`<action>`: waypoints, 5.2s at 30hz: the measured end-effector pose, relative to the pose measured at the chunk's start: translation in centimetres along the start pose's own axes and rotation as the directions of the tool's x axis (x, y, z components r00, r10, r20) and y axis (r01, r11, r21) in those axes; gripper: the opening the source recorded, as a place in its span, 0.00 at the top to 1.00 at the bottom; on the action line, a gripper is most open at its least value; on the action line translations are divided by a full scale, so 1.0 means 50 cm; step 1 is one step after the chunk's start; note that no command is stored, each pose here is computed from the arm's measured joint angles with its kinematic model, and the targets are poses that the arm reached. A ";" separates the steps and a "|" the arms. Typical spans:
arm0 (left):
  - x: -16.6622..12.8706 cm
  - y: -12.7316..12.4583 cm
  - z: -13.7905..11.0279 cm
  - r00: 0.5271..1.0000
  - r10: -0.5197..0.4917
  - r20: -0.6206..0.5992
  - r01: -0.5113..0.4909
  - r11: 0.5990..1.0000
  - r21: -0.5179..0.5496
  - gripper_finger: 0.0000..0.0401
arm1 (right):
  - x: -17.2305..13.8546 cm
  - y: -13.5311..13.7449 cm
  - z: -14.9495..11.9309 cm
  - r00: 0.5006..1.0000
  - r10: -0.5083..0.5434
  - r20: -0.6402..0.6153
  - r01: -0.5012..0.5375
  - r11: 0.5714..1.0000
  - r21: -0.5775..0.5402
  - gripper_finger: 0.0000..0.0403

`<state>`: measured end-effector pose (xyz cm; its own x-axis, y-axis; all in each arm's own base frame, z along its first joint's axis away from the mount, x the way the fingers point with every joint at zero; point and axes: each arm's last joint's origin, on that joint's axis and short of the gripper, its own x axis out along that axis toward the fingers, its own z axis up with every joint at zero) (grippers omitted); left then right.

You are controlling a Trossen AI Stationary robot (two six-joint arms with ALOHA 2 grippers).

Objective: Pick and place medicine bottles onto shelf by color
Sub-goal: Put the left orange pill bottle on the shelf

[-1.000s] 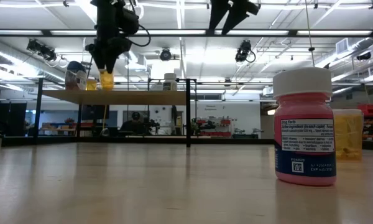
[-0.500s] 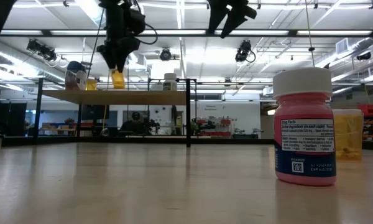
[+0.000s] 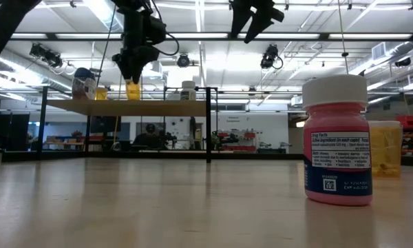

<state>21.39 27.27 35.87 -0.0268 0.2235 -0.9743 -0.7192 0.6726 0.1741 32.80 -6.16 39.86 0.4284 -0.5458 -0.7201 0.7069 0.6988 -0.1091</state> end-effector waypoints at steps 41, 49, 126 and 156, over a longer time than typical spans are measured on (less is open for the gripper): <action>0.038 0.016 -0.048 0.994 -0.026 -0.105 0.020 0.998 -0.053 0.41 | 0.006 -0.011 0.005 1.000 -0.011 -0.001 0.010 0.999 -0.034 0.35; 0.038 0.017 -0.048 0.994 -0.024 -0.106 0.021 0.999 -0.032 0.42 | 0.007 -0.011 0.010 1.000 -0.005 0.016 0.005 1.000 -0.013 0.35; -0.029 -0.034 -0.072 0.793 -0.608 0.043 0.605 0.775 -0.184 0.44 | 0.362 0.119 0.104 0.831 0.430 0.353 -0.285 0.874 -0.393 0.23; -0.028 -0.031 -0.073 0.828 -0.559 0.041 0.558 0.813 -0.167 0.44 | 0.351 0.142 0.097 0.790 0.517 0.330 -0.386 0.837 -0.388 0.23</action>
<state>20.01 23.37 36.42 0.4083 -0.1624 -0.8983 -0.7159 0.5536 -0.4255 48.06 -13.00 29.77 0.8894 -0.2221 -0.3995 0.2080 0.9749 -0.0790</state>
